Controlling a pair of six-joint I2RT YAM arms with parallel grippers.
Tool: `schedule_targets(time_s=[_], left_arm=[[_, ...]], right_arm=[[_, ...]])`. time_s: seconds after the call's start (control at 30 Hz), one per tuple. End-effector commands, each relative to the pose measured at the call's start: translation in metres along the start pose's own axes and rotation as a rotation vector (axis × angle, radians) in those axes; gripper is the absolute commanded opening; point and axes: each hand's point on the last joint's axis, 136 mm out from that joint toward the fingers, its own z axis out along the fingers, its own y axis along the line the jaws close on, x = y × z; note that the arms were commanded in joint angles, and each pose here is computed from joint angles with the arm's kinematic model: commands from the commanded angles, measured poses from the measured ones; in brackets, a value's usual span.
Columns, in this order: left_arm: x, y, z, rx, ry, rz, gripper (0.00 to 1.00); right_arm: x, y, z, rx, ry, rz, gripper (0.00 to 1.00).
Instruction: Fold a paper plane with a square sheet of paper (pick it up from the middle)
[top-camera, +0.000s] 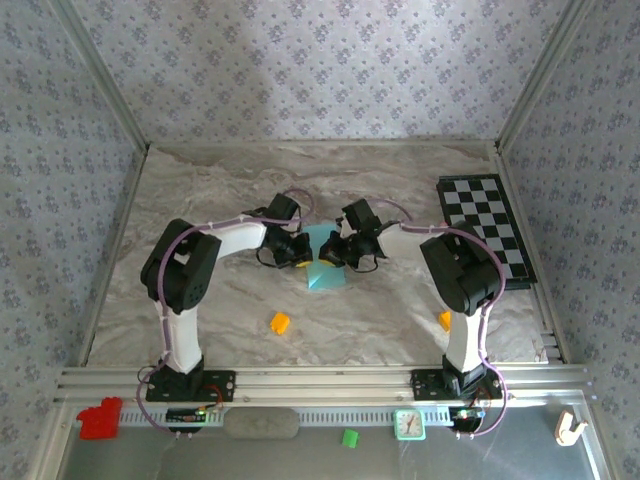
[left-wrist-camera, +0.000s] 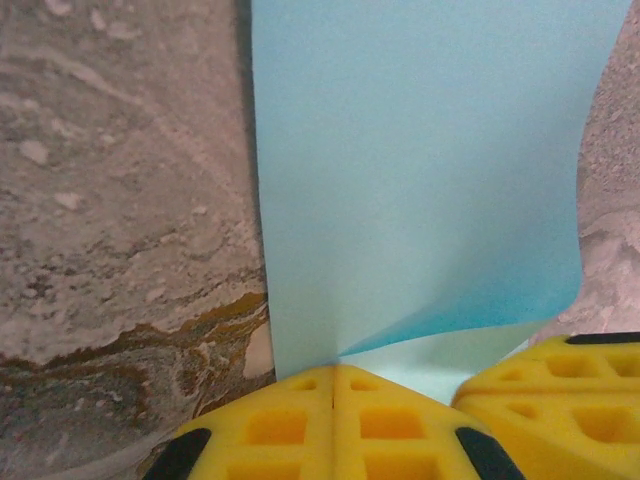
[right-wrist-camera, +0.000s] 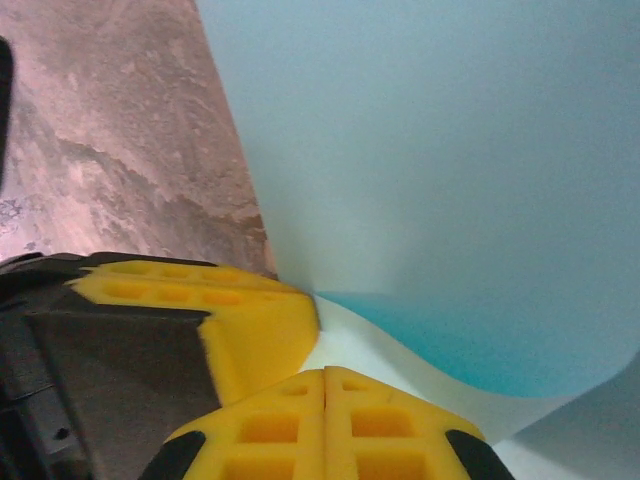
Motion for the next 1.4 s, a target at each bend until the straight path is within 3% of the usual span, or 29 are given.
schedule_targets(time_s=[0.0, 0.23, 0.4, 0.6, 0.77, 1.37], left_arm=[[0.008, 0.022, 0.010, -0.088, 0.041, 0.011, 0.00], [0.004, 0.017, 0.007, -0.081, 0.028, 0.023, 0.00], [-0.005, -0.008, -0.014, -0.004, -0.038, 0.003, 0.01], [0.010, -0.026, -0.032, 0.103, -0.093, -0.083, 0.10], [0.033, -0.033, -0.031, 0.158, -0.059, -0.121, 0.13], [0.061, -0.016, -0.005, 0.048, 0.064, -0.066, 0.13]], right_arm=[[0.003, -0.021, 0.008, 0.054, 0.005, 0.012, 0.03], [0.010, -0.051, 0.014, 0.133, -0.007, 0.070, 0.02], [0.017, -0.074, 0.017, 0.199, -0.013, 0.128, 0.02], [0.022, -0.090, 0.019, 0.251, -0.025, 0.174, 0.01], [0.022, -0.095, 0.016, 0.282, -0.025, 0.190, 0.01], [0.022, -0.096, 0.016, 0.306, 0.003, 0.215, 0.01]])
